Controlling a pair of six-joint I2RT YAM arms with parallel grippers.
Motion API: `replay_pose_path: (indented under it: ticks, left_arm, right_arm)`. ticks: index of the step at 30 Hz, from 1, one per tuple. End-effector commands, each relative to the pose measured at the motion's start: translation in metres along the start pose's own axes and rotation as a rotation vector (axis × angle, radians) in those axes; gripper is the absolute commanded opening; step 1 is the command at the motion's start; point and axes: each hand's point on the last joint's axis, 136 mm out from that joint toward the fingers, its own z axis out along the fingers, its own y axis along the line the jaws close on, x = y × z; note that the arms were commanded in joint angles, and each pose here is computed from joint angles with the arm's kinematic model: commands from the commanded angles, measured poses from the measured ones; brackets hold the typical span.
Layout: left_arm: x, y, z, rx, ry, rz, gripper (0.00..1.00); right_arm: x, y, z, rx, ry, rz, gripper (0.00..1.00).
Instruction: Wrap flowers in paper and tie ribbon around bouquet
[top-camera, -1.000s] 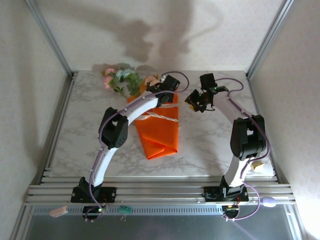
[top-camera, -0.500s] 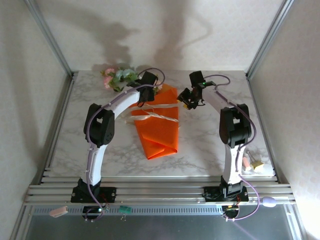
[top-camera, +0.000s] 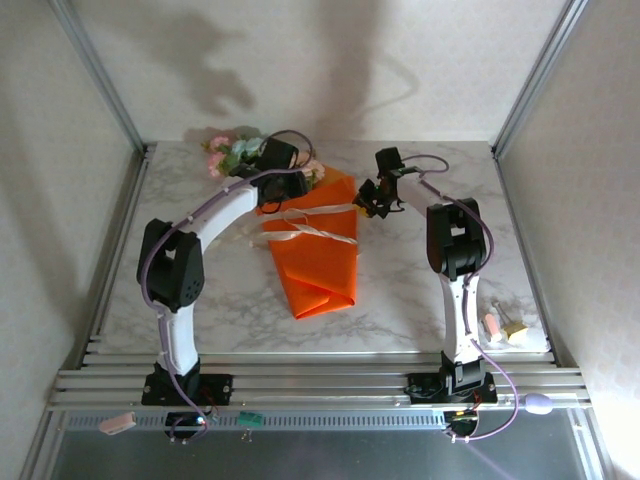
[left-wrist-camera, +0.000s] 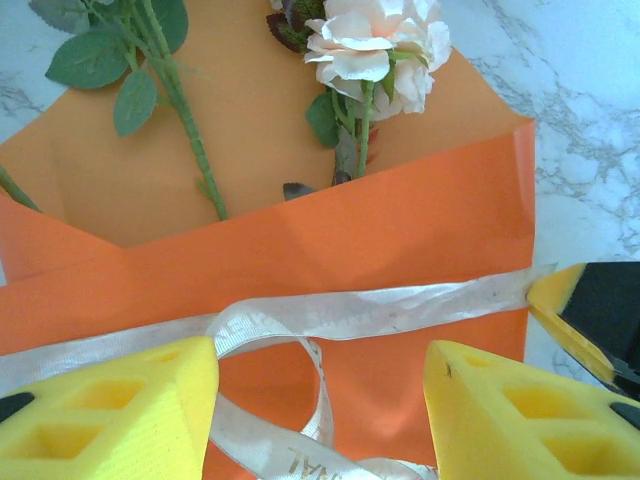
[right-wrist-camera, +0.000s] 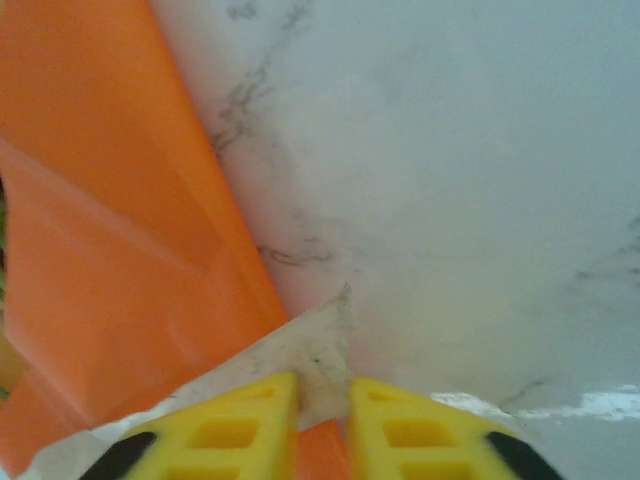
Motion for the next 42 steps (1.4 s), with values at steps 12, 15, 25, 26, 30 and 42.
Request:
replay_pose_path:
  ticks: [12,15,25,26,30,42]
  left_arm:
    - [-0.004,-0.025,-0.01,0.153,-0.028,0.055,0.62]
    - [-0.008,-0.042,-0.01,0.196,-0.077,0.142,0.66]
    - [0.006,-0.08,-0.004,0.2,-0.283,0.447,0.72]
    - [0.006,-0.084,-0.006,0.221,-0.292,0.447,0.72]
    - [0.013,-0.078,0.006,0.182,-0.288,0.47,0.86]
    - [0.016,-0.076,0.033,0.141,-0.214,0.45,0.22]
  right_arm:
    - [-0.003,0.075,-0.066,-0.152,-0.127,-0.202,0.0]
    - [0.014,0.093,-0.083,-0.169,-0.108,-0.236,0.0]
    - [0.03,0.132,-0.132,-0.239,-0.067,-0.291,0.0]
    - [0.031,0.134,-0.134,-0.243,-0.064,-0.294,0.0]
    - [0.034,0.142,-0.147,-0.269,-0.061,-0.31,0.0]
    - [0.044,0.157,-0.169,-0.338,-0.044,-0.29,0.0]
